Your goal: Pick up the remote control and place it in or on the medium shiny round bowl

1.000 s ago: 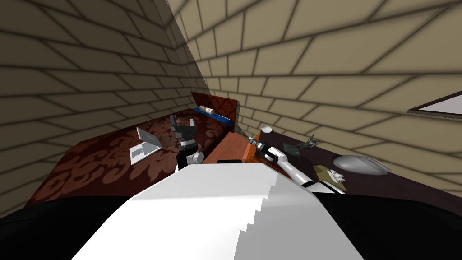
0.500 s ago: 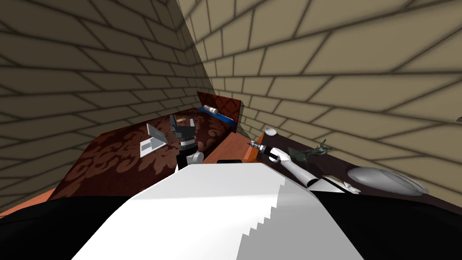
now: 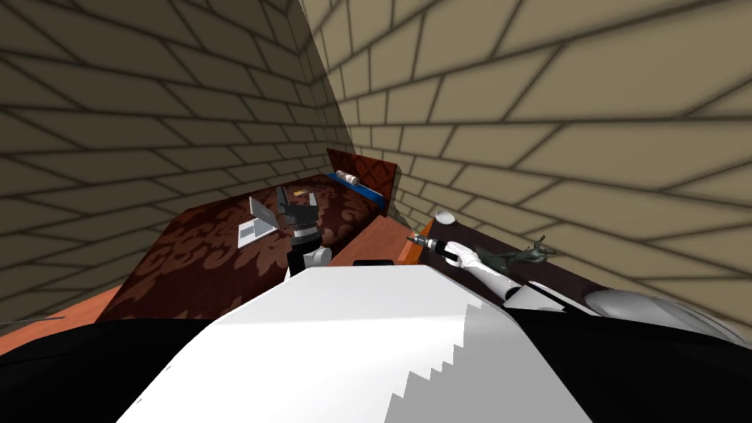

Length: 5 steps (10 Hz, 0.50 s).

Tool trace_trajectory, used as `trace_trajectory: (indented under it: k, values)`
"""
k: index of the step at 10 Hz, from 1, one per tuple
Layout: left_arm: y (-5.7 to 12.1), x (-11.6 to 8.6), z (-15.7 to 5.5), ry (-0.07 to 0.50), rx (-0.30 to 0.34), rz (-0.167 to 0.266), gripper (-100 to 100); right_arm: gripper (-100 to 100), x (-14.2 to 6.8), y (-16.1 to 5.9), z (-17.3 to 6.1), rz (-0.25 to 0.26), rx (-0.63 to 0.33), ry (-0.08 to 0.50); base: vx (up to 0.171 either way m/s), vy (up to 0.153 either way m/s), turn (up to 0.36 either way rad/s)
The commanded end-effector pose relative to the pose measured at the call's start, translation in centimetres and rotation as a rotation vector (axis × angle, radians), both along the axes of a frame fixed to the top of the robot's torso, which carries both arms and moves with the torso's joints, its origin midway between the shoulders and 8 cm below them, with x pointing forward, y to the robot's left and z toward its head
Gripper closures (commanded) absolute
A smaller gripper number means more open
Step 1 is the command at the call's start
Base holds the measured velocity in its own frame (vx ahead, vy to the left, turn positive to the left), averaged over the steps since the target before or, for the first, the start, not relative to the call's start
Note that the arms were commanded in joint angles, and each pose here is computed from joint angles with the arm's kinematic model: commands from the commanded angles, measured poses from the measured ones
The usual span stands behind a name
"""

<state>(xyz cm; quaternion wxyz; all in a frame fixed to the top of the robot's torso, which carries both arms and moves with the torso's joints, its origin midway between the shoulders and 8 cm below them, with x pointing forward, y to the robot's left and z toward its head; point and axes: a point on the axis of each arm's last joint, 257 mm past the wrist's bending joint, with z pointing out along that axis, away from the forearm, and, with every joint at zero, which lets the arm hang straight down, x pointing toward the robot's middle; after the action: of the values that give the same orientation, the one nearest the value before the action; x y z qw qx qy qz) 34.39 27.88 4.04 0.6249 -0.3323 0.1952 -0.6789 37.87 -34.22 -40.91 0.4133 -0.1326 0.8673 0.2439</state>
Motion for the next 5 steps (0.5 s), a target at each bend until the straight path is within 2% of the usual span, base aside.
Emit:
trace_trajectory:
  k: [1, 2, 3, 4, 5]
  values:
    - [0.0, 0.0, 0.0, 0.000, 0.000, 0.000, 0, -100, -1.1, -1.2, -1.6, 0.001, -0.049, 0.031, 0.011, -0.052, 0.099]
    - [0.0, 0.0, 0.0, 0.000, 0.000, 0.000, 0, -100, -2.7, -3.8, -3.4, 0.016, -0.132, 0.077, 0.003, -0.055, 0.166]
    - [0.0, 0.0, 0.0, 0.000, 0.000, 0.000, 0, -100, -2.8, -3.7, -3.5, 0.019, -0.132, 0.080, -0.001, -0.056, 0.094]
    - [0.0, 0.0, 0.0, 0.000, 0.000, 0.000, 0, -100, -4.3, -5.5, -4.8, 0.047, -0.202, 0.117, -0.005, -0.069, 0.174]
    - [0.0, 0.0, 0.0, 0.000, 0.000, 0.000, 0, -100, -4.7, -6.2, -5.2, 0.037, -0.212, 0.130, 0.005, -0.062, 0.081]
